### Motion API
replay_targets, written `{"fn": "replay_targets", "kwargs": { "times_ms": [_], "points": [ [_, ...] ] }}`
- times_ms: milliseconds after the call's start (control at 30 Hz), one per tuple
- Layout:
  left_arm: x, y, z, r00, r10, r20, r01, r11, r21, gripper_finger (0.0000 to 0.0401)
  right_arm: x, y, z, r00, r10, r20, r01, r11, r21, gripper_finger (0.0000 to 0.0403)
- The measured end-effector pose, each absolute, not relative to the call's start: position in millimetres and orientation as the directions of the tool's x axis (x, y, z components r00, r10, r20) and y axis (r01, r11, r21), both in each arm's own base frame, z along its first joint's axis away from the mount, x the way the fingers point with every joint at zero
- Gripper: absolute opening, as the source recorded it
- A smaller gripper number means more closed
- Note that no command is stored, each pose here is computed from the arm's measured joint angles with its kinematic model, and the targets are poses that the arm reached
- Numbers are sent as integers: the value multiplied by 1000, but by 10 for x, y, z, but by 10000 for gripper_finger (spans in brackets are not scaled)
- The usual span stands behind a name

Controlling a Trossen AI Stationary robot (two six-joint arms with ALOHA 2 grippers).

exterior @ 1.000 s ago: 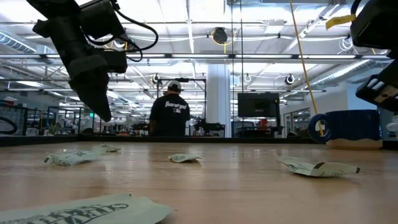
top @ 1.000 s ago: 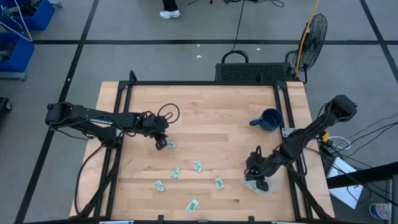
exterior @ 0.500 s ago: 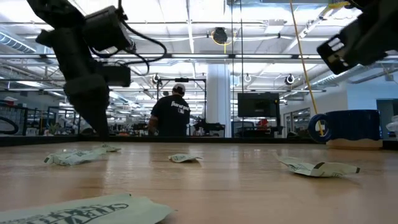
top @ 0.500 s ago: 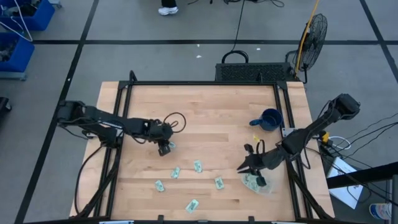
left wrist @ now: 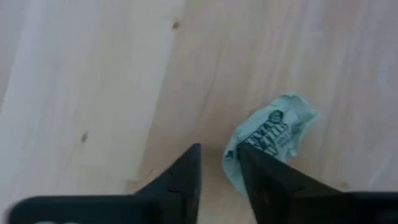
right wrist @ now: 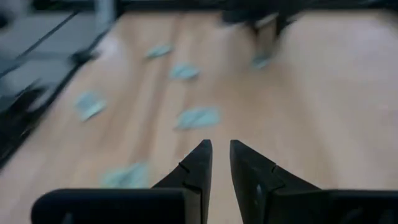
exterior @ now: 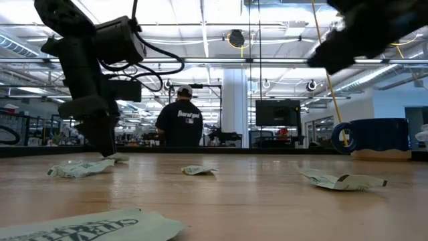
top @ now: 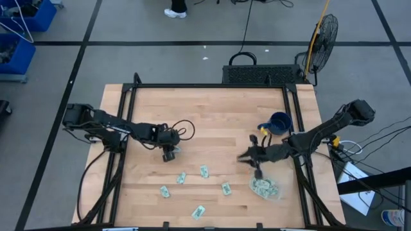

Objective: Pick and place Stevia / Truvia into bins
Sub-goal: Put the stevia packet into the transparent container

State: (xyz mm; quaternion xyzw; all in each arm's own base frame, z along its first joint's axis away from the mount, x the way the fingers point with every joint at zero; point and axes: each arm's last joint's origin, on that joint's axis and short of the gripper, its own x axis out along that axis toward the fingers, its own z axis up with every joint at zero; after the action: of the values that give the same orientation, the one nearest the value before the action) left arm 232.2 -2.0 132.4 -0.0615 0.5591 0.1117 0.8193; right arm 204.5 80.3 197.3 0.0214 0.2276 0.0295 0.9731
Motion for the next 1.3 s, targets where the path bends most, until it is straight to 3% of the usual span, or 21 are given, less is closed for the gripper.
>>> {"fn": "replay_targets", "kwargs": {
  "times_ms": [167, 367, 500, 733, 933, 1100, 1300],
  "points": [
    [2407, -15, 1368, 450, 111, -886, -138, 989, 54, 13, 2209, 537, 1998, 925, -95, -369, 118, 992, 41, 50],
    [2683, 12, 1670, 634, 210, -744, -141, 978, 156, 12, 2576, 260, 1776, 954, -11, -300, 58, 987, 150, 50],
    [2843, 14, 1919, 700, 226, -677, -136, 973, 185, 6, 2743, 127, 1595, 969, -42, -245, 84, 983, 164, 60],
    [2955, 13, 2095, 766, 229, -600, -119, 969, 217, 4, 2863, -20, 1428, 984, 64, -168, -24, 973, 228, 122],
    [3017, 12, 2136, 811, 228, -539, -113, 965, 238, 4, 2924, -110, 1434, 998, 35, -60, -22, 978, 209, 171],
    [3051, 17, 2158, 830, 253, -498, -137, 956, 258, 13, 3116, -142, 1410, 996, -70, -51, 83, 936, 342, 175],
    [3097, 24, 2050, 804, 299, -514, -160, 942, 296, 4, 3290, -137, 1399, 997, -68, -40, 78, 921, 381, 170]
  ]
}}
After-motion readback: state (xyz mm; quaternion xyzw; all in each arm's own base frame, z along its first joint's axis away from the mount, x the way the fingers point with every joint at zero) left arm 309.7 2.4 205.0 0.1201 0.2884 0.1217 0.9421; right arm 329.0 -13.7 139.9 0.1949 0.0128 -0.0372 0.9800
